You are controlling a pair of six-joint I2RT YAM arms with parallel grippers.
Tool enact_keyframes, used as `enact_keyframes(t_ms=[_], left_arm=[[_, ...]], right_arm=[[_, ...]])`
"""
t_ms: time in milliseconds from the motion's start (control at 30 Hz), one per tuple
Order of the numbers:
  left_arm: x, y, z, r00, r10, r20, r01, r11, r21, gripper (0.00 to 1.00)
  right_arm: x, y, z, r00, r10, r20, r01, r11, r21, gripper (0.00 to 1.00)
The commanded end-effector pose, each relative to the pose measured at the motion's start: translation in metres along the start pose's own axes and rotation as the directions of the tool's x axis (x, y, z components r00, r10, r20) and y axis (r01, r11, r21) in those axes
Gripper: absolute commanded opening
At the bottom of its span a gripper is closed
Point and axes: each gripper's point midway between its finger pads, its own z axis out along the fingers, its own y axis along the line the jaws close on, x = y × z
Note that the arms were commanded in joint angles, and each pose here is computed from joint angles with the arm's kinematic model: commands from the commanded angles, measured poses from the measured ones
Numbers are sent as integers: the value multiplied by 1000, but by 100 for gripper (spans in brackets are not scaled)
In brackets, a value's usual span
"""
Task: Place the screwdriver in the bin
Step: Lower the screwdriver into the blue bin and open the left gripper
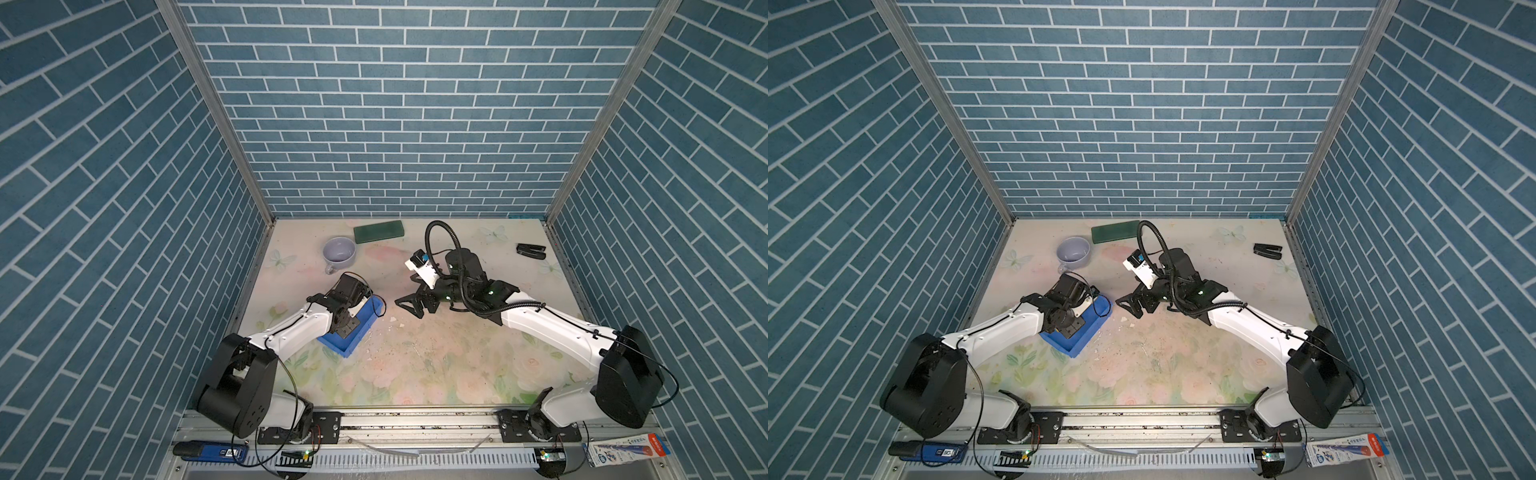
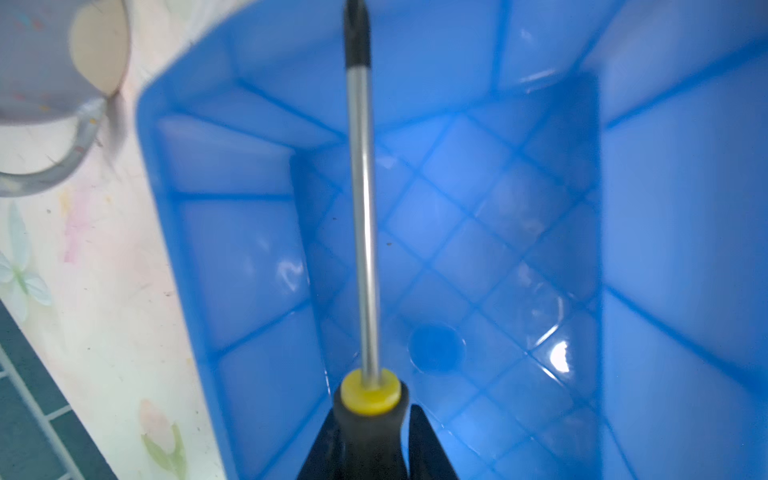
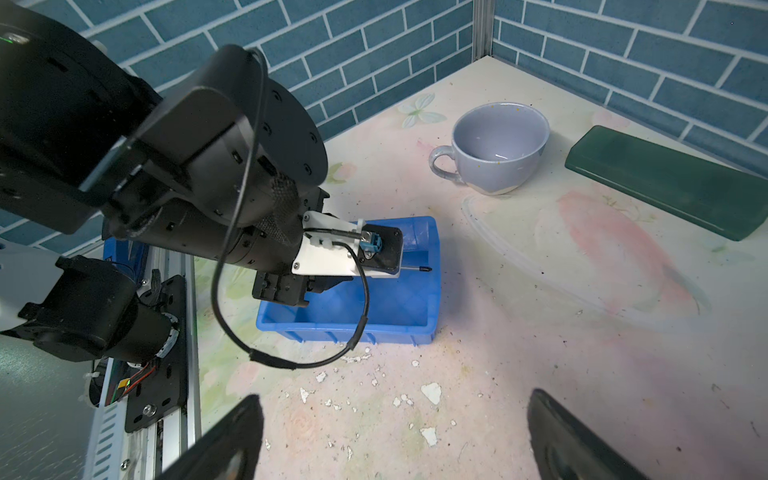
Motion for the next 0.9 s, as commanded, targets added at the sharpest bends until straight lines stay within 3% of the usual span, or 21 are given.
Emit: enact_keyframes(t_ms=[0, 367, 467, 633, 700, 867], left_arm=[[10, -2, 8, 999, 12, -39, -12, 1000, 0, 16], [13, -4, 18, 998, 20, -53, -20, 1000, 1, 19], [12, -4, 20, 998, 18, -58, -18, 1000, 0, 28], [14, 1, 15, 998, 17, -66, -18, 1000, -23, 49], [13, 3, 10, 999, 20, -49, -22, 999, -32, 62], [5, 9, -11, 1000, 4, 21, -3, 999, -48, 71]], right_arm=[[9, 3, -2, 999, -36, -21, 36, 999, 0, 98], [10, 1, -2, 999, -39, -28, 39, 999, 9, 98], [10, 1, -3, 999, -39, -27, 40, 999, 11, 98], [8, 1, -5, 999, -41, -24, 42, 999, 20, 98], [8, -1, -7, 999, -45, -21, 45, 998, 32, 98], [4, -5, -10, 999, -51, -10, 52, 997, 58, 99]])
